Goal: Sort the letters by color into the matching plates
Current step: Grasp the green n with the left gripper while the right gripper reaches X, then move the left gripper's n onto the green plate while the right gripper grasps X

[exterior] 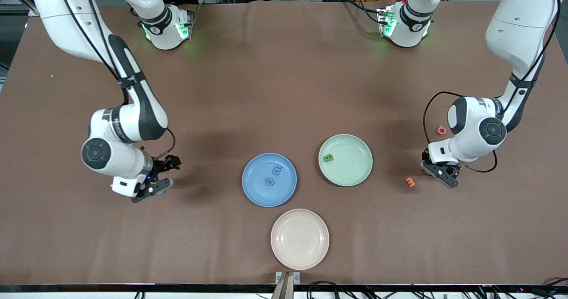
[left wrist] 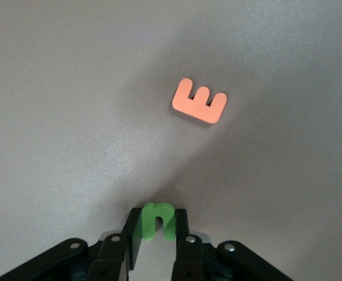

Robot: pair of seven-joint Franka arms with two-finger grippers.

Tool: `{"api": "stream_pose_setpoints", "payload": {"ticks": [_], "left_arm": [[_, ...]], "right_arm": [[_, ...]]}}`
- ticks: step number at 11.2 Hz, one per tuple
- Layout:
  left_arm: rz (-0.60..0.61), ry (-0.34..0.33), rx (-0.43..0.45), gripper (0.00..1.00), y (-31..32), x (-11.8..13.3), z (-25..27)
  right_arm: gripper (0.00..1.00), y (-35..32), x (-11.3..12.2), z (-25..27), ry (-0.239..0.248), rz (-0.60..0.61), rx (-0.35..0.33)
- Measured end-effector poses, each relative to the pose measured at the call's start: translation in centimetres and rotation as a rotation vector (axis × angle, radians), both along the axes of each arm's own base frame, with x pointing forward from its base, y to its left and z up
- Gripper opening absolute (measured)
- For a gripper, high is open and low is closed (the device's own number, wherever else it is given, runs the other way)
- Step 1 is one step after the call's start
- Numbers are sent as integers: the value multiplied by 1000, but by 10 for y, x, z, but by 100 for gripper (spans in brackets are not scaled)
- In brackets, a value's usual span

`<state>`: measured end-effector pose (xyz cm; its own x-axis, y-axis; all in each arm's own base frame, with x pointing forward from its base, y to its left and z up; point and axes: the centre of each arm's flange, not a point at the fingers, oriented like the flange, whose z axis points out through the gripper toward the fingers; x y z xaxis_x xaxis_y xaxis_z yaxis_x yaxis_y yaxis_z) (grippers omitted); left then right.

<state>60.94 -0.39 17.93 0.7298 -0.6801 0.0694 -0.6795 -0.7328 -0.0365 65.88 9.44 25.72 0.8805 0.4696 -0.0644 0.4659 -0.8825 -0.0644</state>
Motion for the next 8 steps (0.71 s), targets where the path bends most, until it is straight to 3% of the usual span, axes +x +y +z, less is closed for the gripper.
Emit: {"api": "stream_pose_setpoints", "payload": {"ticks": [3, 6, 8], "left_arm": [[2, -2, 1, 26, 1, 0, 0], [4, -17, -3, 26, -2, 5, 6], [82, -20, -29, 26, -34, 7, 19]], "right_arm": [[100, -58, -13, 5, -5, 46, 7], [100, -103, -35, -3, -68, 98, 10], [100, -120, -50, -21, -114, 118, 5]]}}
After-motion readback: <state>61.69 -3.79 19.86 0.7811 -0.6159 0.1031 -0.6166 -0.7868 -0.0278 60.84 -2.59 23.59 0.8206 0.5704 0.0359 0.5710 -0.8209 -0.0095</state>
